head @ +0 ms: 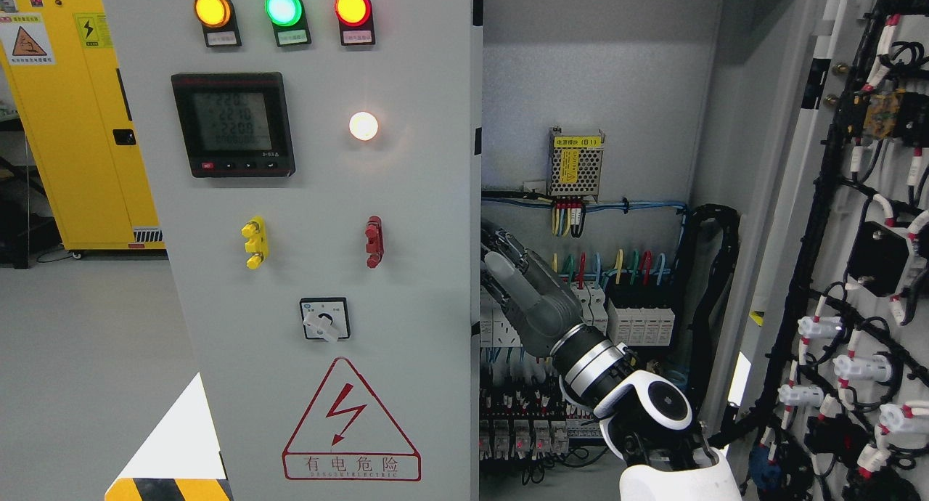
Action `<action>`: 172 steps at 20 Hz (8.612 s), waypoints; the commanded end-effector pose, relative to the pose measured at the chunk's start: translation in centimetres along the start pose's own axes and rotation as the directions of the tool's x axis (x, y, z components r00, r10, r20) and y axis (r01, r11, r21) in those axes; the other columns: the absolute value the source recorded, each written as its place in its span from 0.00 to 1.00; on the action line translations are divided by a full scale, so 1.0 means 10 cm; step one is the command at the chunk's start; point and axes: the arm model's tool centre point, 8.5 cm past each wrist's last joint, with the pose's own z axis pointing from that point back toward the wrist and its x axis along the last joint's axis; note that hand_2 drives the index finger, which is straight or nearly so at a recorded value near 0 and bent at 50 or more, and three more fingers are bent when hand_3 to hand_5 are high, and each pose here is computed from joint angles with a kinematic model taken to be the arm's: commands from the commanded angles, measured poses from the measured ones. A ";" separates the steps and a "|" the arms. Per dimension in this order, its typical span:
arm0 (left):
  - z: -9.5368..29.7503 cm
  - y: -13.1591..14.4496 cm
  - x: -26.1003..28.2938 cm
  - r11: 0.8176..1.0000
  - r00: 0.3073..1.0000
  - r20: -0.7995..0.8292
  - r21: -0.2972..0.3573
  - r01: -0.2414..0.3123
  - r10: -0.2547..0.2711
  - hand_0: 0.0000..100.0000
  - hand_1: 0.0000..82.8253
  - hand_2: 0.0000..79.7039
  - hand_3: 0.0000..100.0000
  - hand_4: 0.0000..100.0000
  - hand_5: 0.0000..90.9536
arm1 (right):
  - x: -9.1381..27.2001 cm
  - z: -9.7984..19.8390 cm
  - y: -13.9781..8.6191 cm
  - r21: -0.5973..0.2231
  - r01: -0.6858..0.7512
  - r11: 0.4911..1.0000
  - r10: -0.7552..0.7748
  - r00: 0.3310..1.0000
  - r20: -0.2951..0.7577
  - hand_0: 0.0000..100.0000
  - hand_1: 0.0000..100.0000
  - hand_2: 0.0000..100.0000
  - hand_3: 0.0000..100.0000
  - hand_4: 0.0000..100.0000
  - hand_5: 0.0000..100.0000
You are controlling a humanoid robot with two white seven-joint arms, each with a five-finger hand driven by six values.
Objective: Open door with both hands
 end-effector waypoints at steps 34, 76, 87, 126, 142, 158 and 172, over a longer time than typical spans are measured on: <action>0.00 0.01 -0.01 1.000 1.000 -0.001 0.002 -0.003 0.003 0.12 0.67 0.00 0.00 0.00 0.00 | 0.18 -0.14 0.08 0.194 0.114 0.974 -0.113 0.994 -0.016 0.00 0.50 0.04 0.00 0.00 0.00; 0.00 0.01 -0.02 1.000 1.000 -0.004 0.004 -0.003 0.003 0.12 0.67 0.00 0.00 0.00 0.00 | -1.12 0.66 2.69 0.658 0.293 0.694 -0.088 0.941 -0.327 0.00 0.50 0.04 0.00 0.00 0.00; 0.00 0.01 -0.02 1.000 1.000 -0.004 0.002 -0.003 0.003 0.12 0.67 0.00 0.00 0.00 0.00 | -1.12 0.60 3.06 0.691 0.311 0.653 -0.092 0.938 -0.335 0.00 0.50 0.04 0.00 0.00 0.00; 0.00 0.01 -0.01 1.000 1.000 -0.001 0.001 -0.005 0.005 0.12 0.67 0.00 0.00 0.00 0.00 | -1.23 0.90 1.69 0.303 0.242 0.922 -0.153 0.945 -0.288 0.00 0.50 0.04 0.00 0.00 0.00; 0.72 -0.69 1.80 0.904 0.459 0.886 -0.246 0.350 0.064 0.12 0.67 0.00 0.00 0.00 0.00 | -0.89 2.37 1.29 0.009 -0.112 0.994 0.112 0.987 -0.112 0.00 0.50 0.04 0.00 0.00 0.00; 2.61 -0.73 2.20 0.772 0.046 0.994 -0.108 0.626 0.101 0.12 0.67 0.00 0.00 0.00 0.00 | -0.50 3.45 1.20 -0.247 -0.308 0.919 0.327 0.944 0.037 0.00 0.50 0.04 0.00 0.00 0.00; 3.47 -0.46 2.33 0.827 -0.304 0.946 0.080 0.556 0.113 0.12 0.67 0.00 0.00 0.00 0.00 | -0.16 3.47 1.03 -0.361 -0.395 0.845 0.486 0.849 0.208 0.00 0.50 0.04 0.00 0.00 0.00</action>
